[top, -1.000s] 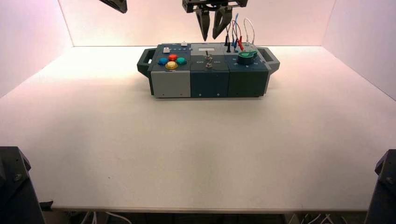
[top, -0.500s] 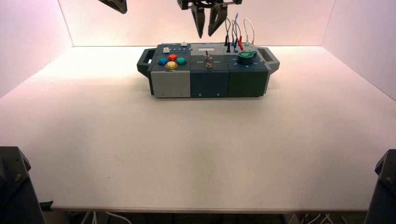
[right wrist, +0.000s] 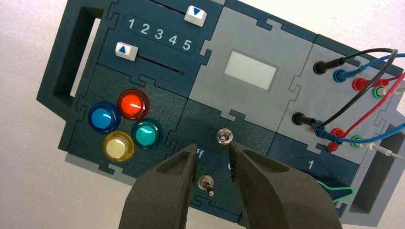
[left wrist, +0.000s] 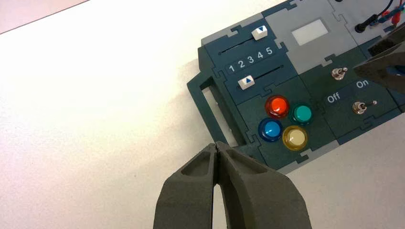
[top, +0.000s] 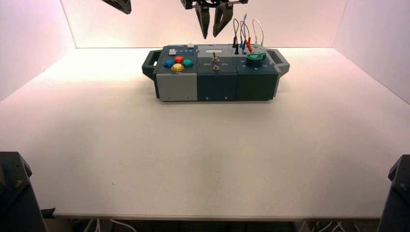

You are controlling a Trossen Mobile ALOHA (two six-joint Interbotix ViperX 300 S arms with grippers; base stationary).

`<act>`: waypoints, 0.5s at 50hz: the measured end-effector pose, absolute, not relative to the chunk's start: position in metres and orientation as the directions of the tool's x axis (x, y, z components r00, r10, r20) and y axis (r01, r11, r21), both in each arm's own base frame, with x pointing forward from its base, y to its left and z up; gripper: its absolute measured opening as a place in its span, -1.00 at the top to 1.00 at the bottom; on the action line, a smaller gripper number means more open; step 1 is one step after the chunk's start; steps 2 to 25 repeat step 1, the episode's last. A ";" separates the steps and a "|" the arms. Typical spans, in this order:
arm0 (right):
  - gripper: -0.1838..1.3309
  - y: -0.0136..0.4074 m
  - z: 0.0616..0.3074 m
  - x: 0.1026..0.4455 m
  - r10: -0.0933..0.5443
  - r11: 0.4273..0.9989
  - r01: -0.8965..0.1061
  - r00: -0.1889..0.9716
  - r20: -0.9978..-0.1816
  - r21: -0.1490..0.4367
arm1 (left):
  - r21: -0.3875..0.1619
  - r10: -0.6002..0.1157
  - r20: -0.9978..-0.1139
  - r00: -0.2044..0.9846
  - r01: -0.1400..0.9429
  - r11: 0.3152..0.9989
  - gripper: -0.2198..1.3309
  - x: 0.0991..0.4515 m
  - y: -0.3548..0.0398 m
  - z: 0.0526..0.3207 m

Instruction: Move the right gripper to the left.

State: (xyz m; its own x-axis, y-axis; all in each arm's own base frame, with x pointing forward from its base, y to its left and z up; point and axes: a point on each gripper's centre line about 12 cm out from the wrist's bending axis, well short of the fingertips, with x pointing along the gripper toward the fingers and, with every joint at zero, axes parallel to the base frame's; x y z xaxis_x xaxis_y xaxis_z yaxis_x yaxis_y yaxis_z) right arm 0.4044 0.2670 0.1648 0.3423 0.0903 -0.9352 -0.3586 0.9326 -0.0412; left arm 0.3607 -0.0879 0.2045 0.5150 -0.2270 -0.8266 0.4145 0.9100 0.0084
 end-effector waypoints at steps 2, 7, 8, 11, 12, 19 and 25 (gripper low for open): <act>-0.27 0.266 0.164 0.405 0.089 0.933 -0.357 0.341 -0.936 -0.042 | 0.008 -0.227 -0.827 0.515 0.415 0.910 0.93 0.361 -0.088 0.204; -0.27 0.266 0.164 0.405 0.089 0.933 -0.357 0.341 -0.936 -0.042 | 0.008 -0.227 -0.827 0.515 0.415 0.910 0.93 0.361 -0.088 0.204; -0.27 0.266 0.164 0.405 0.089 0.933 -0.357 0.341 -0.936 -0.042 | 0.008 -0.227 -0.827 0.515 0.415 0.910 0.93 0.361 -0.088 0.204; -0.27 0.266 0.164 0.405 0.089 0.933 -0.357 0.341 -0.936 -0.042 | 0.008 -0.227 -0.827 0.515 0.415 0.910 0.93 0.361 -0.088 0.204; -0.27 0.266 0.164 0.405 0.089 0.933 -0.357 0.341 -0.936 -0.042 | 0.008 -0.227 -0.827 0.515 0.415 0.910 0.93 0.361 -0.088 0.204; -0.27 0.266 0.164 0.405 0.089 0.933 -0.357 0.341 -0.936 -0.042 | 0.008 -0.227 -0.827 0.515 0.415 0.910 0.93 0.361 -0.088 0.204; -0.27 0.266 0.164 0.405 0.089 0.933 -0.357 0.341 -0.936 -0.042 | 0.008 -0.227 -0.827 0.515 0.415 0.910 0.93 0.361 -0.088 0.204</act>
